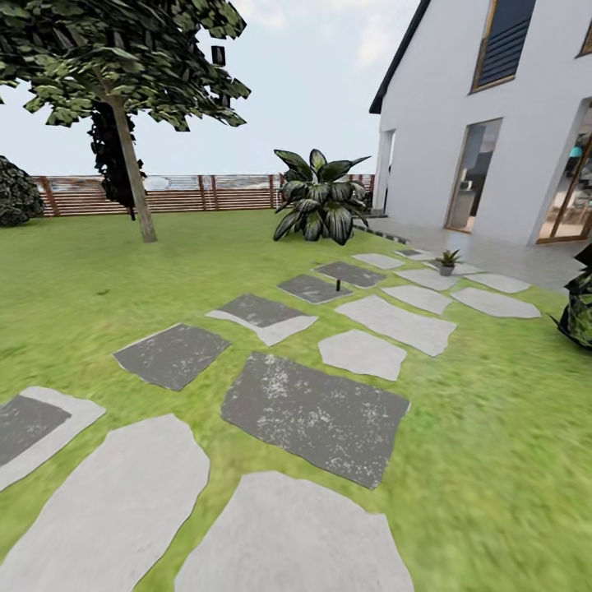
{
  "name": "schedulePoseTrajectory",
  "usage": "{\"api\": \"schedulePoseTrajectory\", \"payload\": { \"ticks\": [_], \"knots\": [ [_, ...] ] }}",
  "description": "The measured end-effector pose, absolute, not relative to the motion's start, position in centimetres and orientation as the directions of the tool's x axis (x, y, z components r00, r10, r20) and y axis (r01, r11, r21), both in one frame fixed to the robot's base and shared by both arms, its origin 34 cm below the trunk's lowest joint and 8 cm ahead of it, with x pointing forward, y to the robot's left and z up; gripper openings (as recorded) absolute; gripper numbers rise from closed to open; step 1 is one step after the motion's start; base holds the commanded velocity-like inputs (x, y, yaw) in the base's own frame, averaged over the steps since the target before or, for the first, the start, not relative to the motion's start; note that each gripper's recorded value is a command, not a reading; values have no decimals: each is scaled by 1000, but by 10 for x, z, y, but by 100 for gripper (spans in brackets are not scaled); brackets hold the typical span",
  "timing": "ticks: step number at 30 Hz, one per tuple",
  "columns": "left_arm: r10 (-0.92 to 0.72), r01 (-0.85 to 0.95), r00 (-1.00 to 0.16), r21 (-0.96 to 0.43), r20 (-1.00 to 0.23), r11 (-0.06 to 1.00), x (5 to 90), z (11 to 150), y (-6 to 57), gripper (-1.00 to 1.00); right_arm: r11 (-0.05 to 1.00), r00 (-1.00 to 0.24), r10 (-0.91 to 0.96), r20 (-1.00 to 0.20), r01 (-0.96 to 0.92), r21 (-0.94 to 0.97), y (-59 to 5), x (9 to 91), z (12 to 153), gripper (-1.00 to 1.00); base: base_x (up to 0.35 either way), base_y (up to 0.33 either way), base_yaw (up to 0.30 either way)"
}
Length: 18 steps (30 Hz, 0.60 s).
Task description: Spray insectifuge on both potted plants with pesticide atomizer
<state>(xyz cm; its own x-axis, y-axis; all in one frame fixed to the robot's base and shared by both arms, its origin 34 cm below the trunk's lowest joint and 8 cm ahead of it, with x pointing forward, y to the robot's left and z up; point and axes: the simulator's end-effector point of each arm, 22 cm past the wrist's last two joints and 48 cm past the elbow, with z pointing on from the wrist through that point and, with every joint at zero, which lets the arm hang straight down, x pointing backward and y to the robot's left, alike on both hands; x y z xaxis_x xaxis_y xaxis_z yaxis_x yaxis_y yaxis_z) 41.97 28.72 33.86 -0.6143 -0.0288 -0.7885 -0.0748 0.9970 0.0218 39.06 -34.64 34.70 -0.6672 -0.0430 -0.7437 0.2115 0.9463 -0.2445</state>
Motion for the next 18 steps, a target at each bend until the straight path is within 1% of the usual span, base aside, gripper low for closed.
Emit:
{"api": "schedulePoseTrajectory", "payload": {
  "ticks": [9, 18],
  "knots": [
    [-29, -75, -615, 22, -788, 997, 420, 339, 287, 100, 946, -667, -43, -744, 212, -244, -346, 391, 347, 100, 339, -12, 0],
    [-29, -75, -616, 22, -787, 997, 420, 338, 287, 100, 946, -667, -43, -743, 212, -245, -346, 390, 347, 100, 336, -138, 0]
  ]
}}
